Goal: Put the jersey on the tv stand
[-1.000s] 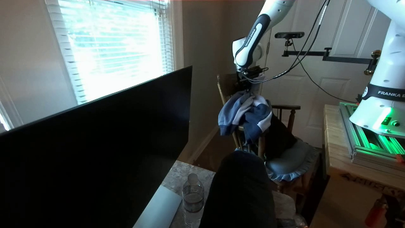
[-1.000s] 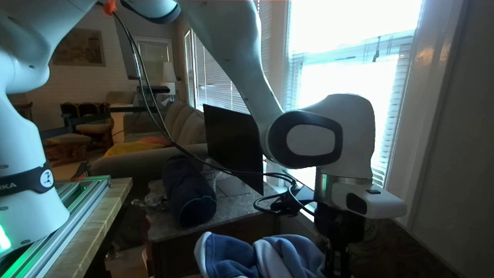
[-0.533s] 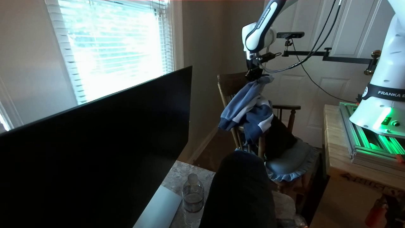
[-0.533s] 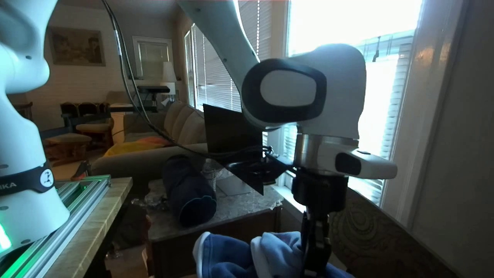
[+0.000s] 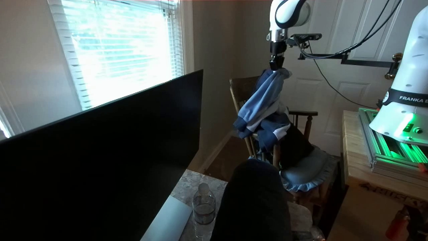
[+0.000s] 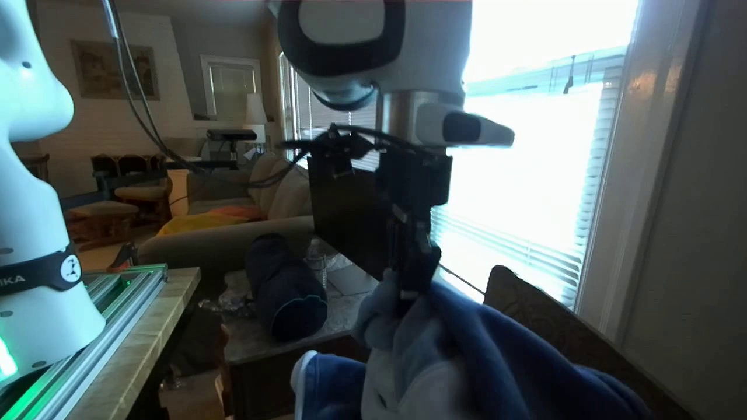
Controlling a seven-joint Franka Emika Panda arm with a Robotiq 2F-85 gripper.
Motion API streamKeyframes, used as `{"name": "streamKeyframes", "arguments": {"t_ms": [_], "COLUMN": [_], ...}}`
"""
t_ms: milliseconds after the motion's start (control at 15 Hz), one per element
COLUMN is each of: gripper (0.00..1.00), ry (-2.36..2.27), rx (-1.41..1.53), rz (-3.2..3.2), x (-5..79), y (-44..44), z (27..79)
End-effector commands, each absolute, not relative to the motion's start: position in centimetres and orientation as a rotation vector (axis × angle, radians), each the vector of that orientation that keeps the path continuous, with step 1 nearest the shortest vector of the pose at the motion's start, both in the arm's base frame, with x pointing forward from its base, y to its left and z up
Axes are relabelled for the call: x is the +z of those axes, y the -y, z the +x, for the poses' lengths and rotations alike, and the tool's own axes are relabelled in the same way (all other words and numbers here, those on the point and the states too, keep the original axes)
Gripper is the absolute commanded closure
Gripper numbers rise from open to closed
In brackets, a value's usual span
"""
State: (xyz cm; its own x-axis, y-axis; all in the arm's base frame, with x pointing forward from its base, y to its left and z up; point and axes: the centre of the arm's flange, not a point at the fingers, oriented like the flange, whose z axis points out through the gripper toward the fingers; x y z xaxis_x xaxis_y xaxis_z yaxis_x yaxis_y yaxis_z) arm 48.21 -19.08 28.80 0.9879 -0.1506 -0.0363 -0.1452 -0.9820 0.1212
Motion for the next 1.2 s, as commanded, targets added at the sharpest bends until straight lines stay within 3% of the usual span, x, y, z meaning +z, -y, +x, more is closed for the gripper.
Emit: {"name": "streamKeyframes", "arguments": {"t_ms": [0,67,133,600,667,733,1133], "gripper": [0.96,0.96,0.86,0.86,0.96,0.96,0.96], "ry": [-0.008,-0.065,0.044,-0.039,-0.04,-0.054,-0.343], "rx": [-0.057,-0.052,-0.072,-0.054,-0.054,-0.045,0.146], "rz": [3.106,3.122,3.071,3.097,3.097,3.099,3.092], "x": [33.8,34.5,31.3,32.8,32.8,33.2,39.8], "y": [15.0,14.1,16.2,14.7,14.7,14.0,4.6], "z": [42.0,40.8,45.3,42.6,42.6,42.8,40.0]}}
